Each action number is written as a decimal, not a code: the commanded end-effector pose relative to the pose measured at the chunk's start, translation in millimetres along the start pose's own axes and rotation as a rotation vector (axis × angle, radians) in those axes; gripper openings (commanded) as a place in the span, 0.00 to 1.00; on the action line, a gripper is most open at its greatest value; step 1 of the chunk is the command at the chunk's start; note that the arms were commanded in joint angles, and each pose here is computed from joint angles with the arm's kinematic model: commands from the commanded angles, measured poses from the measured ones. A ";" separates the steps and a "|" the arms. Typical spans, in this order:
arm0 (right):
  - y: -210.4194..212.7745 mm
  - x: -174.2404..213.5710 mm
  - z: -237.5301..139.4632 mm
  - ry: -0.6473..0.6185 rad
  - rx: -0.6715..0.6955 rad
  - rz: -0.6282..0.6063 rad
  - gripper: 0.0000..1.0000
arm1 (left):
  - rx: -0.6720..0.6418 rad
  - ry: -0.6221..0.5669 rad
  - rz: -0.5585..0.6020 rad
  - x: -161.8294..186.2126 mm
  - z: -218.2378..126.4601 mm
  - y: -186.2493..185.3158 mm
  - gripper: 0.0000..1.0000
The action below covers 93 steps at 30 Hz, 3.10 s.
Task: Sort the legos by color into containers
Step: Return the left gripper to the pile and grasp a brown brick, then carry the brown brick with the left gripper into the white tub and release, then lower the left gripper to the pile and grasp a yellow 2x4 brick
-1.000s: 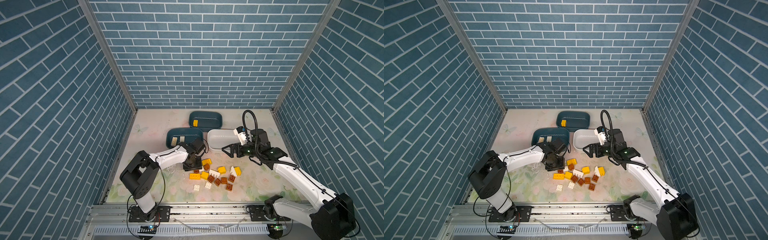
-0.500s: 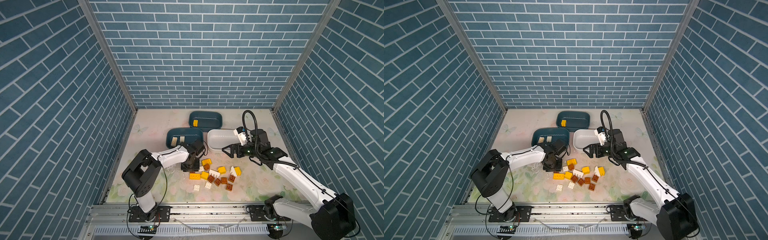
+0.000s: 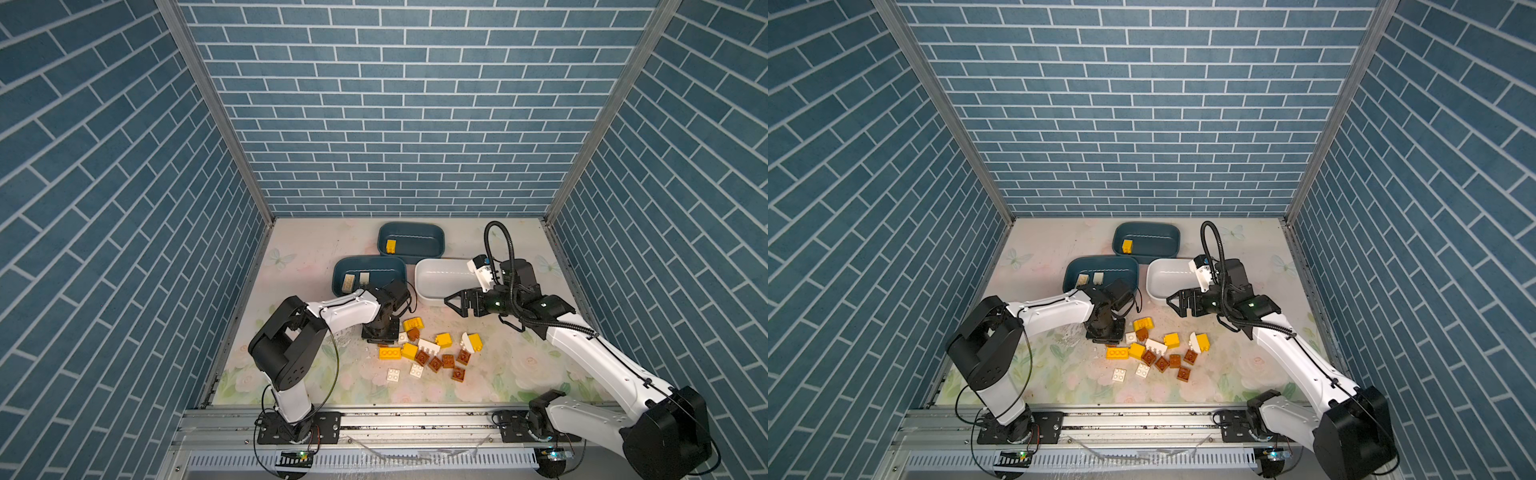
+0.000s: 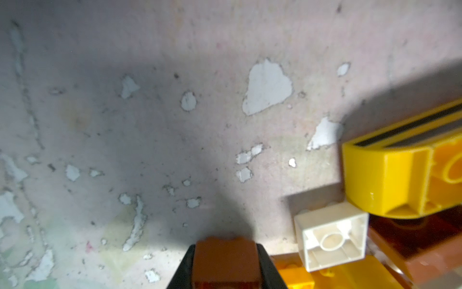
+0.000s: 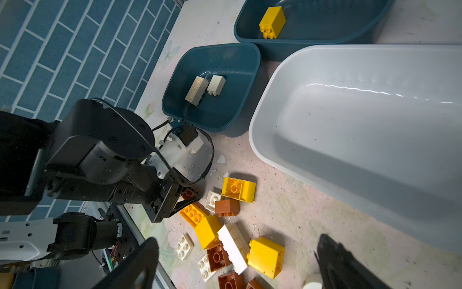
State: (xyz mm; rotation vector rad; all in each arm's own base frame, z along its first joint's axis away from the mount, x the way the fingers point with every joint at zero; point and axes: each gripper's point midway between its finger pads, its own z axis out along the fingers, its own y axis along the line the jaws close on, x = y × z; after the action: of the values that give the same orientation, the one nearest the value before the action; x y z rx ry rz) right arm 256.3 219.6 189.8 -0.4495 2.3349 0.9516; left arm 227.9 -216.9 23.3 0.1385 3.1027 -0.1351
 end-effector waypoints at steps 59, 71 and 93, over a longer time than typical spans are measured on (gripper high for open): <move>-14.2 -3.1 -31.3 -0.023 0.037 -0.031 0.98 | 0.192 -0.110 0.751 -24.3 -101.5 -47.7 0.73; -13.2 20.5 -26.5 0.040 0.001 -0.025 0.99 | 0.159 -0.086 1.087 18.9 -53.7 -27.5 0.67; -21.4 41.5 -28.7 0.085 0.036 -0.012 0.99 | 0.034 0.053 1.233 45.6 16.4 -22.6 0.56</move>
State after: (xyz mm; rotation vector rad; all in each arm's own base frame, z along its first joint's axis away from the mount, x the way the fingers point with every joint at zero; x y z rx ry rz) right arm 231.6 183.9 175.1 -0.4553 2.4091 0.9234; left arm 187.5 -241.4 15.4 1.8789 2.4480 -0.1391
